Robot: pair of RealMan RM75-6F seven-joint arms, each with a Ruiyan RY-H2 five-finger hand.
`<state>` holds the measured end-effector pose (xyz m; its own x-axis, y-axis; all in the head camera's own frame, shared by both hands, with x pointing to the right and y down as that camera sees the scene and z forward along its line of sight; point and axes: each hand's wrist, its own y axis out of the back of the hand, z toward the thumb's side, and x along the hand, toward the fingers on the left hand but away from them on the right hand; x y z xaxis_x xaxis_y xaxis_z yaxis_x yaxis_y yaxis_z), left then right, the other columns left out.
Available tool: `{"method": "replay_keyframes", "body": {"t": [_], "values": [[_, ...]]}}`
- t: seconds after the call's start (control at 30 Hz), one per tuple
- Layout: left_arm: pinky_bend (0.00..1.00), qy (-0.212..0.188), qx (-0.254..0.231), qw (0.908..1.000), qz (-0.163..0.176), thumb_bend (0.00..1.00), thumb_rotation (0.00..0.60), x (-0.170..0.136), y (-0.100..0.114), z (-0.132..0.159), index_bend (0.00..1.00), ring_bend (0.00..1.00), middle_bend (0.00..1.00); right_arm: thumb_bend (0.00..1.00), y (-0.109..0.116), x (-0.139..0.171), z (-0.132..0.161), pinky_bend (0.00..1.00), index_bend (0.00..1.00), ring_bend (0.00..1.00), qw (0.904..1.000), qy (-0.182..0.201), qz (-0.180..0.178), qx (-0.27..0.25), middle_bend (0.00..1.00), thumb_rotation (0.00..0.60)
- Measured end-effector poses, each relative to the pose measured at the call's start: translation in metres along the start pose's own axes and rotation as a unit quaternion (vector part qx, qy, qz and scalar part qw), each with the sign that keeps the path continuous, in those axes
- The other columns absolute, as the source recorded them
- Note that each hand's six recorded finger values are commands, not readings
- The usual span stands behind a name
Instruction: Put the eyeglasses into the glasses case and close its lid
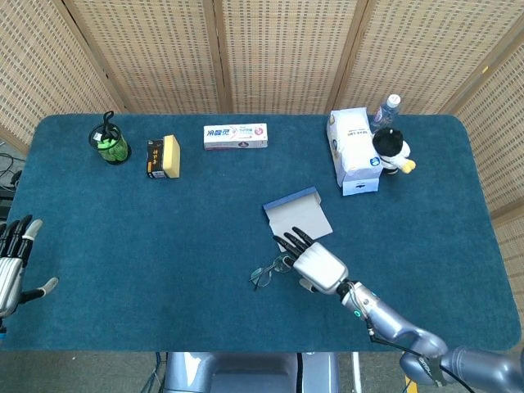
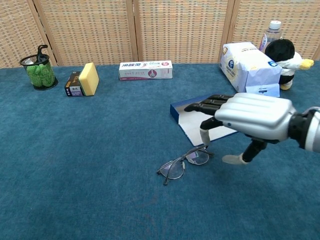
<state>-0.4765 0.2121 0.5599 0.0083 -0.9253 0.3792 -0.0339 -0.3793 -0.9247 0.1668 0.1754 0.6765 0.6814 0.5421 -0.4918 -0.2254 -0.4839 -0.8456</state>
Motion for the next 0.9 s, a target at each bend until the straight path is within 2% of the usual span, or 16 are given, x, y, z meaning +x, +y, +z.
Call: {"method": "replay_keyframes", "body": {"t": [0.3, 0.9], "values": [[0.00, 0.010, 0.002, 0.9999, -0.010, 0.00, 0.600, 0.005, -0.004, -0.003, 0.00, 0.00, 0.00, 0.37, -0.008, -0.035, 0.013, 0.00, 0.40, 0.00, 0.9999, 0.004, 0.013, 0.006, 0.02, 0.600], [0.00, 0.014, -0.002, 0.9998, -0.013, 0.00, 0.600, 0.008, -0.004, -0.006, 0.00, 0.00, 0.00, 0.37, -0.019, -0.058, 0.035, 0.00, 0.41, 0.00, 0.9998, 0.011, 0.015, -0.001, 0.03, 0.600]]}}
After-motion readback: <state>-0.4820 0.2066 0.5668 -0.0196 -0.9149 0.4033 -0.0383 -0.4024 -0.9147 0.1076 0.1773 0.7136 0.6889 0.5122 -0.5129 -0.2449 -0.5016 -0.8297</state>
